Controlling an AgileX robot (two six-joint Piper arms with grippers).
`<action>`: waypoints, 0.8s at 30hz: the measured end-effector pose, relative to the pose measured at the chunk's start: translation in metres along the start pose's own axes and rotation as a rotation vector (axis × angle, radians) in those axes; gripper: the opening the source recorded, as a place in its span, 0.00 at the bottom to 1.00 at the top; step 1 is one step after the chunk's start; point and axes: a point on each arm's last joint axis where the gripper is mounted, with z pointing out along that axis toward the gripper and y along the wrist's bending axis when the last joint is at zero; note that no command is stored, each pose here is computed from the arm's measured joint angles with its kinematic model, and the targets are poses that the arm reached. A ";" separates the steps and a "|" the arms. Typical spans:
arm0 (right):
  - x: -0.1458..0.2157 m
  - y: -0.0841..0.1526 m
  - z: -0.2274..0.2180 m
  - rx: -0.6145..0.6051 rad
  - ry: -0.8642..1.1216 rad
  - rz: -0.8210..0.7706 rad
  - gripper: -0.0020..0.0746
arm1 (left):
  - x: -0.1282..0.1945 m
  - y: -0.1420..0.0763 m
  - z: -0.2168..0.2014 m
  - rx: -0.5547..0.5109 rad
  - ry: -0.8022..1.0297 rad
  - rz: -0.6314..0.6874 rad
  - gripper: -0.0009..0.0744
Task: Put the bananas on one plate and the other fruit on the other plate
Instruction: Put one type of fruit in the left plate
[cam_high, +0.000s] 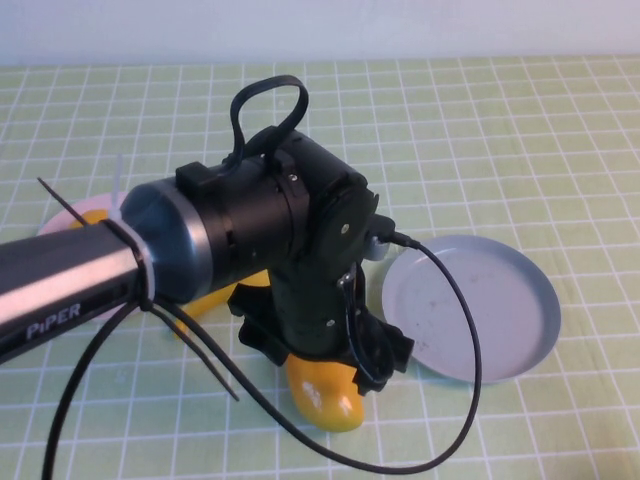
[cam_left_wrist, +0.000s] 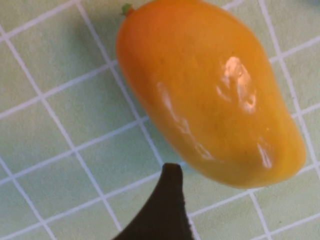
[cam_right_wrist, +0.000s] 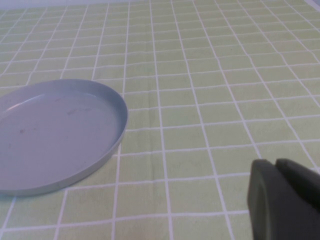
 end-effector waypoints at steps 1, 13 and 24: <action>0.000 0.000 0.000 0.000 0.000 0.000 0.01 | 0.000 0.000 0.000 -0.004 -0.002 -0.010 0.89; 0.000 0.000 0.000 0.000 0.000 0.000 0.01 | -0.011 0.000 0.009 -0.017 -0.086 -0.134 0.89; 0.000 0.000 0.000 0.000 0.000 0.000 0.01 | -0.014 -0.003 0.048 -0.066 0.008 -0.137 0.89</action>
